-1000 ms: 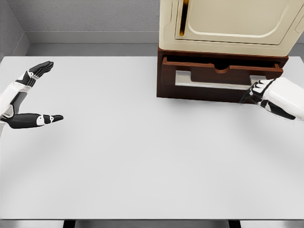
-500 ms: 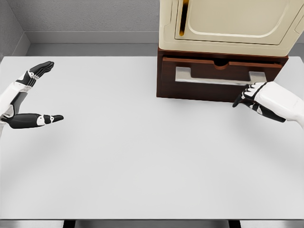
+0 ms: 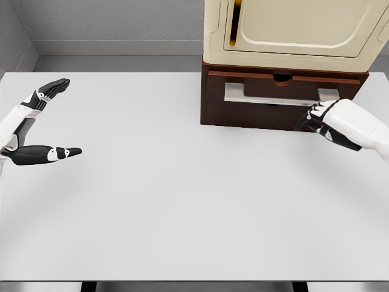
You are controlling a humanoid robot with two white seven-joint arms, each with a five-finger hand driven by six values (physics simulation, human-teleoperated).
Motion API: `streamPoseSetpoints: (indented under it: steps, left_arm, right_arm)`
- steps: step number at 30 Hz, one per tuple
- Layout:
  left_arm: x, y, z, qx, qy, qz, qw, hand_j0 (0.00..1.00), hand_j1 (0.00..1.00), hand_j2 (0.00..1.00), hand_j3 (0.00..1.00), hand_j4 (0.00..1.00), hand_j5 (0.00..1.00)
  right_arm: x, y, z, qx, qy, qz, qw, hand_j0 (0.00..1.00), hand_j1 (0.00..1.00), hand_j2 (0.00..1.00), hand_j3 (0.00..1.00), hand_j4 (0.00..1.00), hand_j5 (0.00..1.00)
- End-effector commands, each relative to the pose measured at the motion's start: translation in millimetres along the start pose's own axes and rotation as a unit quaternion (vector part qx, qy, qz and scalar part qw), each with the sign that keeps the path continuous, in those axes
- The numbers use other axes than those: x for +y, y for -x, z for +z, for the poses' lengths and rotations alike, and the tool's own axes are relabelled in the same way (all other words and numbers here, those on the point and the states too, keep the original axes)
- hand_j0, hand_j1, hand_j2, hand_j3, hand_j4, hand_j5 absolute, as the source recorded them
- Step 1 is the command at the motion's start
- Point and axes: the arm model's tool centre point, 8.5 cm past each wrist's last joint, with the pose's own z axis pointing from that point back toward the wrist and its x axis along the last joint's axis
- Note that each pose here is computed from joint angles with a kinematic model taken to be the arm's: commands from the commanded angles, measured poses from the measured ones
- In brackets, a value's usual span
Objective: Put the switch into the drawer with left arm, and close the drawer with right arm
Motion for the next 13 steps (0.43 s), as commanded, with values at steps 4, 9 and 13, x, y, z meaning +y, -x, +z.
streamPoseSetpoints:
  steps: [4, 9, 13]
  left_arm:
    - [0.4, -2, -1, -0.003, -0.001, 0.002, 1.0000, 1.00, 1.00, 1.00, 1.00, 1.00, 1.00]
    - [-0.3, -2, 0, -0.003, 0.000, 0.002, 1.0000, 1.00, 1.00, 1.00, 1.00, 1.00, 1.00]
    - [-2.5, -2, -1, -0.005, -0.004, 0.006, 1.0000, 1.00, 1.00, 1.00, 1.00, 1.00, 1.00]
  right_arm:
    - [2.2, 1.9, 1, 0.004, 0.000, -0.003, 1.0000, 0.48, 0.48, 0.48, 0.48, 0.48, 0.48]
    - [6.4, 1.8, 1, 0.003, -0.009, -0.004, 0.9999, 0.48, 0.48, 0.48, 0.48, 0.48, 0.48]
    - [-3.9, 8.5, 21, 0.017, -0.040, 0.017, 0.9989, 0.49, 0.49, 0.49, 0.49, 0.49, 0.49]
